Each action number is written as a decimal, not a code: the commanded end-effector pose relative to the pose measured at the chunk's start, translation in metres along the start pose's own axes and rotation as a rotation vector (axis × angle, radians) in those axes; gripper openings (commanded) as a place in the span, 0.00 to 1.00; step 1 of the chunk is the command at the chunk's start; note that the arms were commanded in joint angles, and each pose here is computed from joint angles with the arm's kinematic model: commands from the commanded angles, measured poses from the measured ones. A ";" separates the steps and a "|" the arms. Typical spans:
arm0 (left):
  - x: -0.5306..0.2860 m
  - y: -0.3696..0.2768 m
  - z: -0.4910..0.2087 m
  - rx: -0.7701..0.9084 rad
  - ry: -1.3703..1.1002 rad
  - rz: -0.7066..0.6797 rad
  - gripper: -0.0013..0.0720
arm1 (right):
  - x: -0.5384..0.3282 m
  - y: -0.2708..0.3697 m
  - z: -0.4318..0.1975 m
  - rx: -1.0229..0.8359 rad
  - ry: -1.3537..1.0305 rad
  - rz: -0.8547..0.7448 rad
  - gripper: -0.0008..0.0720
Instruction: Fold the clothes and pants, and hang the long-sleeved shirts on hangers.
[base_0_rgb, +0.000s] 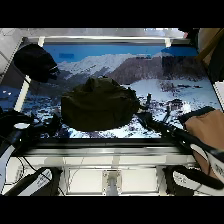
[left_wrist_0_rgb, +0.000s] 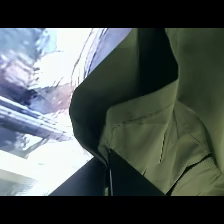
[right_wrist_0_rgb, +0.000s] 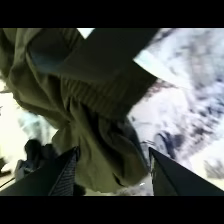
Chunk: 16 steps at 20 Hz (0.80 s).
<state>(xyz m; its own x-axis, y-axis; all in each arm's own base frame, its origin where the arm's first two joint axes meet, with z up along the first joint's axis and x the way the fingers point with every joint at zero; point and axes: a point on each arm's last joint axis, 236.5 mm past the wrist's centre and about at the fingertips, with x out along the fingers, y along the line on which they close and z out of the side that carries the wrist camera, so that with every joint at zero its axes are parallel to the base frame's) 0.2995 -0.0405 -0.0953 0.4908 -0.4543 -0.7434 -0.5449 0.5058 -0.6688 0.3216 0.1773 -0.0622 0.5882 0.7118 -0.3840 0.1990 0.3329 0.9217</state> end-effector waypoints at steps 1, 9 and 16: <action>0.000 -0.001 -0.001 0.002 0.003 -0.003 0.04 | 0.045 0.011 -0.005 0.003 0.034 0.091 0.71; 0.000 -0.001 -0.001 0.026 0.006 -0.004 0.04 | 0.049 0.011 0.022 -0.025 -0.023 0.122 0.71; -0.005 -0.009 0.000 0.053 -0.002 -0.019 0.03 | 0.046 0.019 0.033 -0.032 -0.067 0.154 0.04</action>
<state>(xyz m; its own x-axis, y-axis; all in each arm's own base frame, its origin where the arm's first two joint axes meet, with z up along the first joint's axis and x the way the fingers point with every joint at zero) 0.2995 -0.0427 -0.0921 0.4907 -0.4634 -0.7379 -0.5197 0.5241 -0.6747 0.3755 0.1942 -0.0751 0.6506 0.7014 -0.2912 0.1333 0.2721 0.9530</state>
